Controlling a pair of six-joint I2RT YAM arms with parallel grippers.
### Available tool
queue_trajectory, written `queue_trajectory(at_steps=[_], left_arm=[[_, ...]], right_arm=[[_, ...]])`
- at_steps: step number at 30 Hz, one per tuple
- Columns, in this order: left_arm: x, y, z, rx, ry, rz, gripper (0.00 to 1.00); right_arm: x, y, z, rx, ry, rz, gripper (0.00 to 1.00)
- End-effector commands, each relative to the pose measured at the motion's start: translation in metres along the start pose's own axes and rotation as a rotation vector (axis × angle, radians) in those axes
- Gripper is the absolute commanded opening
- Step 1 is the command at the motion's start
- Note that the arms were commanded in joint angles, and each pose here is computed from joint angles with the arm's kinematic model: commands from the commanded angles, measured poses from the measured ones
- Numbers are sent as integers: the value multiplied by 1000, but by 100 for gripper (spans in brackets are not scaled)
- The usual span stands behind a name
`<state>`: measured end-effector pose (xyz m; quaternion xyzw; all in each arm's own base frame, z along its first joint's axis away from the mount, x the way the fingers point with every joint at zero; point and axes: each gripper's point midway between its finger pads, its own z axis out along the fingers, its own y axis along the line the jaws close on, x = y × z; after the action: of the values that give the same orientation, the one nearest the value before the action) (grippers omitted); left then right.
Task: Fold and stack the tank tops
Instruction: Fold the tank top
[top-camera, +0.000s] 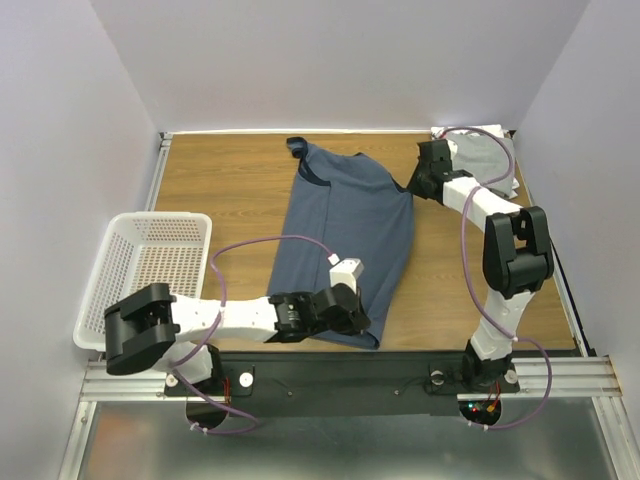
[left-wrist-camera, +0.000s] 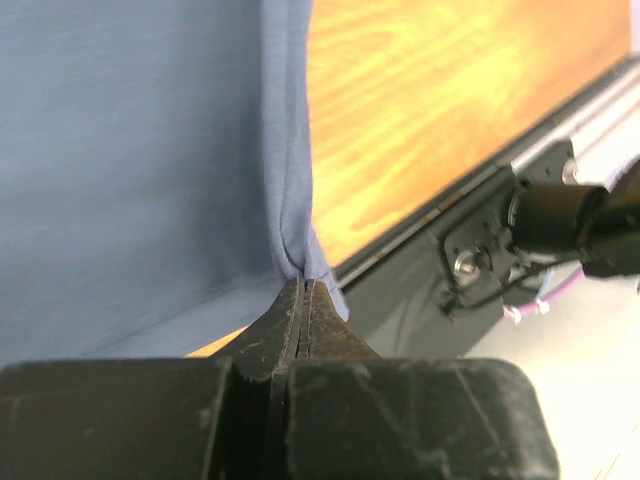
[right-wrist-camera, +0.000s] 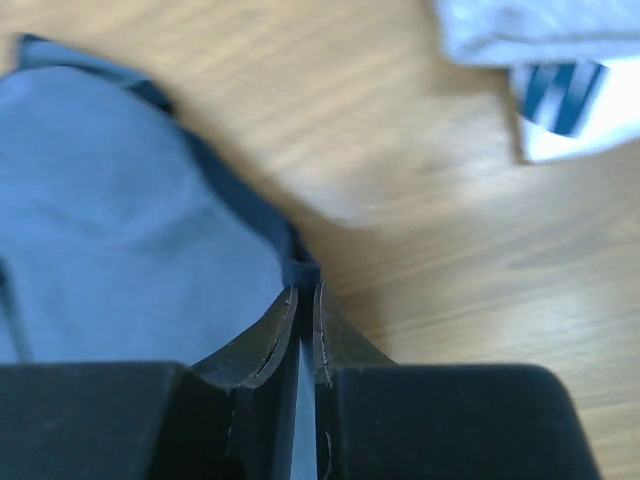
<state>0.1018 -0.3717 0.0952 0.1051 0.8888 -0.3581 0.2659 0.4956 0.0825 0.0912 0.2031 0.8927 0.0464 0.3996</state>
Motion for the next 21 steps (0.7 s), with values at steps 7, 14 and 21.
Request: queue_trajectory(at_steps=[7, 14, 21], left_arm=[[-16, 58, -28, -118, -114, -192, 0], [-8, 101, -44, -266, -125, -290, 0], [3, 131, -50, -390, -121, -354, 0]], right_arm=[[-14, 99, -1, -158, -25, 9, 0], [1, 159, 10, -242, -11, -3, 0], [15, 199, 20, -302, -5, -14, 0]])
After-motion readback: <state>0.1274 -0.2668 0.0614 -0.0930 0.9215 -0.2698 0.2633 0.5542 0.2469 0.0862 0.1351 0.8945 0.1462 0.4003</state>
